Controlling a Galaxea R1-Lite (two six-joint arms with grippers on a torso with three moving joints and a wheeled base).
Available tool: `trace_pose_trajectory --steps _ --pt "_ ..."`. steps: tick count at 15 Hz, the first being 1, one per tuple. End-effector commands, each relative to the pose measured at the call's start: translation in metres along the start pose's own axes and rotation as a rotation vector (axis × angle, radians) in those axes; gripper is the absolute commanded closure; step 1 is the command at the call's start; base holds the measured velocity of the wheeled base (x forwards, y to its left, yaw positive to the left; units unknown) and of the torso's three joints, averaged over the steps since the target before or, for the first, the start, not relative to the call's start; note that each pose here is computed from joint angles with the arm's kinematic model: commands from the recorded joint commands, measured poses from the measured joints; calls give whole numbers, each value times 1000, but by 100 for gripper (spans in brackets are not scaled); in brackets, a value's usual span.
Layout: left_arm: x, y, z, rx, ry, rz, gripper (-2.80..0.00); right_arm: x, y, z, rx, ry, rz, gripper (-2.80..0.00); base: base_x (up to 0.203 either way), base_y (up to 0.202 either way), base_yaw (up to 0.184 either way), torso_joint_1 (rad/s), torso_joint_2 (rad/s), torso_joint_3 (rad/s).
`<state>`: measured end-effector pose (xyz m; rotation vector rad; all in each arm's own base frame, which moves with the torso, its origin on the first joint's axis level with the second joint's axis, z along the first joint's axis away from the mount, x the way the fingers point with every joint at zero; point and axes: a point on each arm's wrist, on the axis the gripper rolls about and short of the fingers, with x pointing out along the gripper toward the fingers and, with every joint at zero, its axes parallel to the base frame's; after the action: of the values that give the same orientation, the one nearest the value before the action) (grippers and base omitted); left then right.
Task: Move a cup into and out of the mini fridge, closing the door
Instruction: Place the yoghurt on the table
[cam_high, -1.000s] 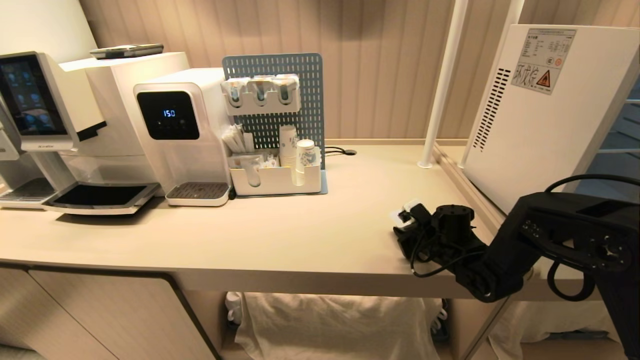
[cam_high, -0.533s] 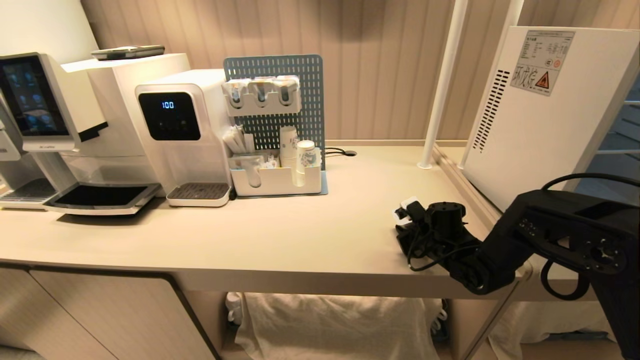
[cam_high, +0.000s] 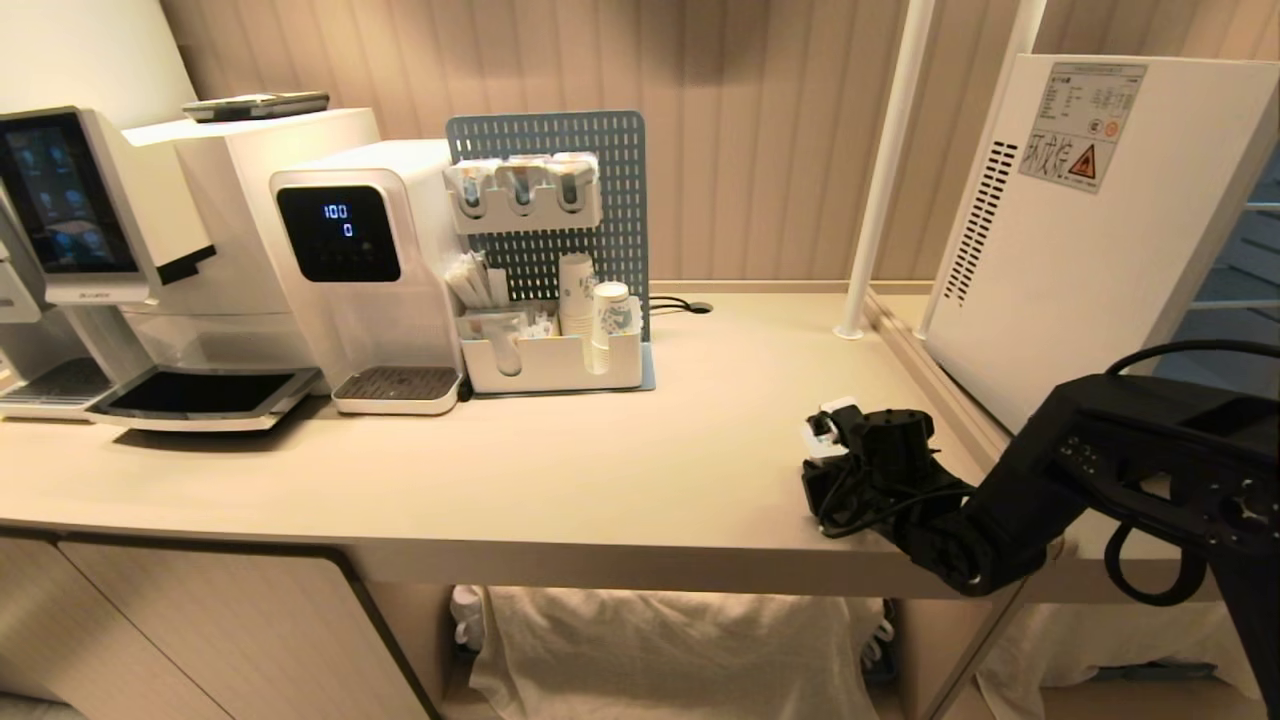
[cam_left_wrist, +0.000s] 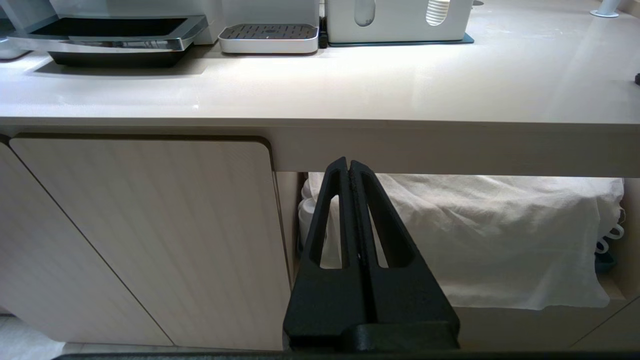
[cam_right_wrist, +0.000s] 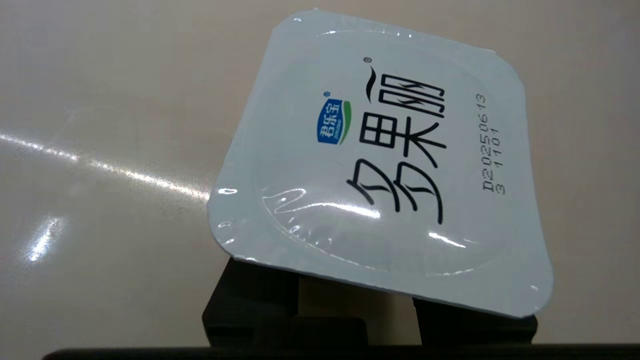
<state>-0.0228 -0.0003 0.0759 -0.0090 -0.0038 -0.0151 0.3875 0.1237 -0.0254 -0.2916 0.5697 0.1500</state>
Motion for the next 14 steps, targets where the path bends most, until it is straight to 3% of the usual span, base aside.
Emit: trace_pose_trajectory --steps 1,7,11,14 --pt "0 0 0 0 -2 1 0 3 8 -11 -34 45 1 0 0 0 0 0 0 0" --pt "0 0 0 0 -2 0 0 -1 16 -6 -35 62 4 0 0 0 0 0 0 0" --pt "0 0 0 1 -2 0 0 -1 14 8 69 112 32 0 0 0 0 0 0 0" --pt "0 0 0 0 -2 0 0 -8 8 19 116 133 120 0 0 0 0 0 0 0"
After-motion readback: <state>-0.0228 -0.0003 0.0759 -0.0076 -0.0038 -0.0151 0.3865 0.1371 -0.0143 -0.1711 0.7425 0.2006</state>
